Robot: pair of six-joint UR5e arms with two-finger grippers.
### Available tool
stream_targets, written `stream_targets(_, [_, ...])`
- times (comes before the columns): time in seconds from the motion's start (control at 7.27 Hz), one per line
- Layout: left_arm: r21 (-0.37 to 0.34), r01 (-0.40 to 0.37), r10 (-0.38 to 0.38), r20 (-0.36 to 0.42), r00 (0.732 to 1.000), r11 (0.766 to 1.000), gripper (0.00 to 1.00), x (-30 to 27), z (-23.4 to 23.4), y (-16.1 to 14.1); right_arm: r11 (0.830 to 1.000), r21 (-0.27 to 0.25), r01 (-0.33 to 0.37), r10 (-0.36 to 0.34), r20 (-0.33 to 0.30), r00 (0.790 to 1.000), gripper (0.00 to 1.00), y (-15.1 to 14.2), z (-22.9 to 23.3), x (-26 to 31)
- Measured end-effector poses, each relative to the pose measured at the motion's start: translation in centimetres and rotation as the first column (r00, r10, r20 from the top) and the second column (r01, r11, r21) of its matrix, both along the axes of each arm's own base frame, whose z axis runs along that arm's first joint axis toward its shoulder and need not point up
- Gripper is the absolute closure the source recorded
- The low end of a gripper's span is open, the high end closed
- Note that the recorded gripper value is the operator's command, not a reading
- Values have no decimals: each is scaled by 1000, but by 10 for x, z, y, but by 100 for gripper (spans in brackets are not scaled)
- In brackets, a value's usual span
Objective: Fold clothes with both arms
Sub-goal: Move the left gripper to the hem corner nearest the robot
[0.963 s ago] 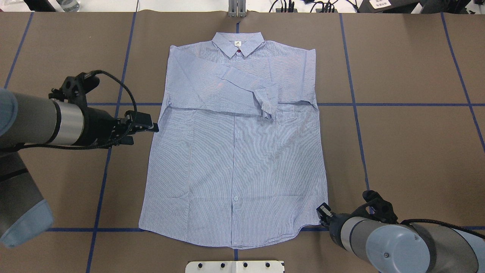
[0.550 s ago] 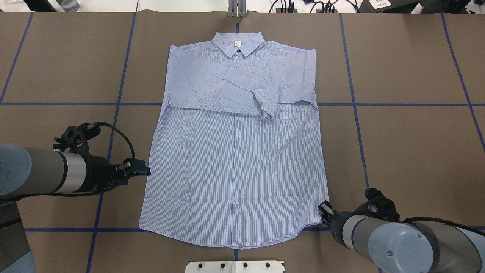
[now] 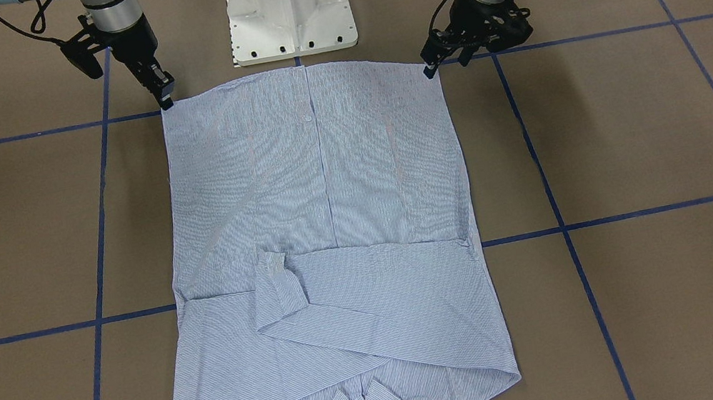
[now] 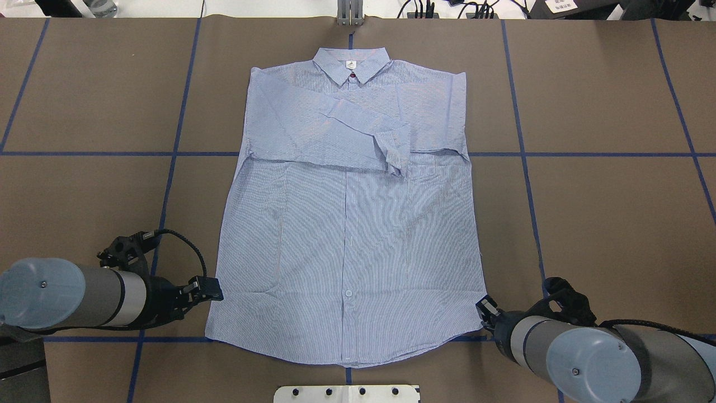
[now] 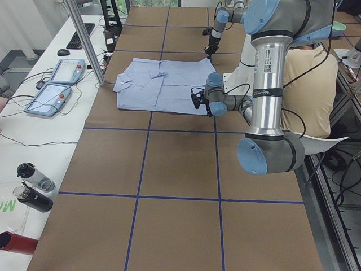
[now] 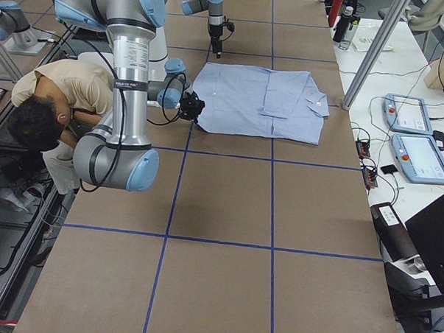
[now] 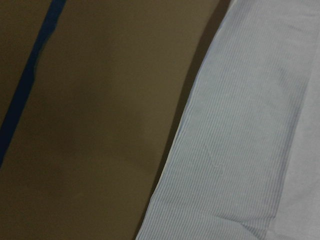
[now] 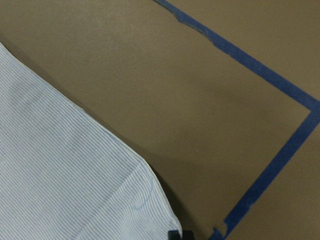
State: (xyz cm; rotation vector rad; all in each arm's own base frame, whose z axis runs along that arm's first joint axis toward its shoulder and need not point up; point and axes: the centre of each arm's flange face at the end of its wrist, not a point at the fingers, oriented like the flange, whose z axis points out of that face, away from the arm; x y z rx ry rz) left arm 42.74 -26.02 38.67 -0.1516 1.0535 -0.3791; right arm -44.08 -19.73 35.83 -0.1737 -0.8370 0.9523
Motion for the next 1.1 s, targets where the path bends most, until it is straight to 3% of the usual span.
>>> stream_targets(0.28, [-45,-18,18,6,1000,999,36,14,4,18,1000,0,1,-1,-2,1000,100,0,0,0])
stream_targets(1.1, [-64,-51,52,17,998,997,44,29,10,37,1000,0,1,-1,-1,1000,100,0,0,0])
